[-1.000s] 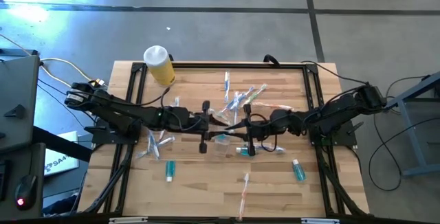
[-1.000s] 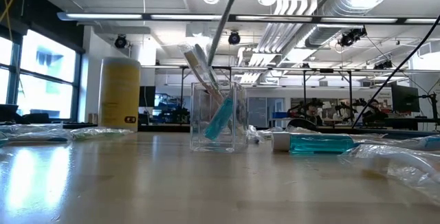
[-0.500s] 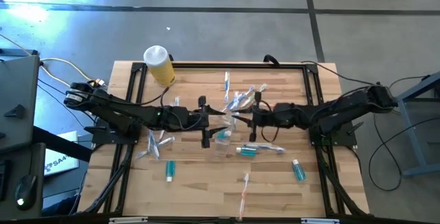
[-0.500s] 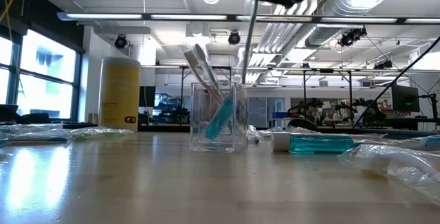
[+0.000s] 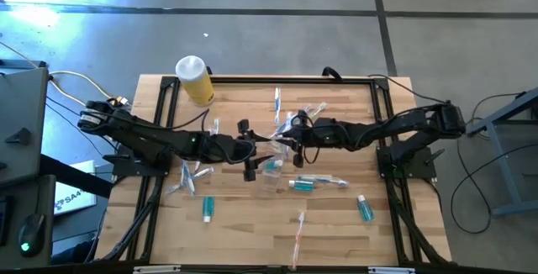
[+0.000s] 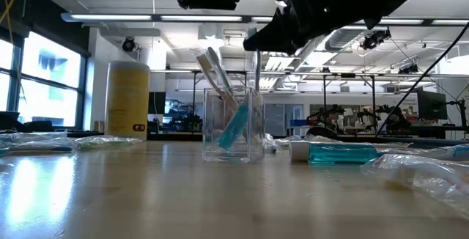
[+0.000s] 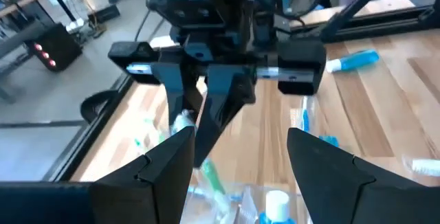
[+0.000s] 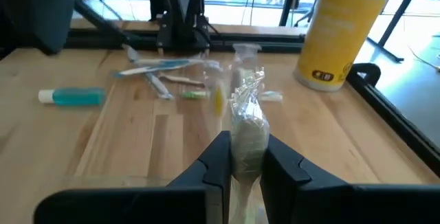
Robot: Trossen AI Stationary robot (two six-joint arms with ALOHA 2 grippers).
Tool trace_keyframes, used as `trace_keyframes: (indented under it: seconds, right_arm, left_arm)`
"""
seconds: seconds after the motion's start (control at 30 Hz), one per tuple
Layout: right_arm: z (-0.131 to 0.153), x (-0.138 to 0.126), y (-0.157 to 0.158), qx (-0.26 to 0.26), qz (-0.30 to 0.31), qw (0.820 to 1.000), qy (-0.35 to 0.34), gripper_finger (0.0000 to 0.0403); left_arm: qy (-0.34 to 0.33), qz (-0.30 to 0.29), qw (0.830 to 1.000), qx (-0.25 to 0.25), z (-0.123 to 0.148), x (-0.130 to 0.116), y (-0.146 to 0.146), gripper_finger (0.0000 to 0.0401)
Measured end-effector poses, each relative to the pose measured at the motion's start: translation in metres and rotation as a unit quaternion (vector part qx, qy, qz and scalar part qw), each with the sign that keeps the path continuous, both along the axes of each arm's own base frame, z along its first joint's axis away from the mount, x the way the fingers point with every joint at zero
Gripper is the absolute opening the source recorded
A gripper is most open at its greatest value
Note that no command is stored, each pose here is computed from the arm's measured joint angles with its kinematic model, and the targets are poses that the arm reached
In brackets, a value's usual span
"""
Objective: Pick & Place toothbrushing station
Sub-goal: Put the green toothbrush into the transparent organizer
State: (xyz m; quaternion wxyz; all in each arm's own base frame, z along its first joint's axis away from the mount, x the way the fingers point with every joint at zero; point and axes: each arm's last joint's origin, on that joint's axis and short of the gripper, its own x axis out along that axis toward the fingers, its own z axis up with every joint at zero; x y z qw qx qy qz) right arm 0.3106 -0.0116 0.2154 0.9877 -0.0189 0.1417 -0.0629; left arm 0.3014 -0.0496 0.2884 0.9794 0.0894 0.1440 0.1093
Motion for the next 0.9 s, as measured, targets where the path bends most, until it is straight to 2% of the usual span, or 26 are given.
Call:
trace_keyframes:
  seconds: [0.3, 0.7, 0.9]
  right_arm:
    - [-0.004, 0.001, -0.001, 0.019, 0.007, 1.0, 0.008, 0.0055]
    - [-0.001, 0.002, 0.0, 0.015, 0.008, 1.0, -0.006, 0.0175]
    - [0.013, -0.006, 0.012, -0.018, 0.035, 0.999, -0.02, 0.0236]
  left_arm:
    - [0.032, 0.008, 0.999, -0.014, -0.005, -0.004, 0.001, 0.0227]
    - [0.066, 0.015, 0.997, -0.026, -0.012, -0.007, 0.002, 0.0227]
    - [0.086, 0.023, 0.995, -0.037, -0.016, -0.009, 0.002, 0.0227]
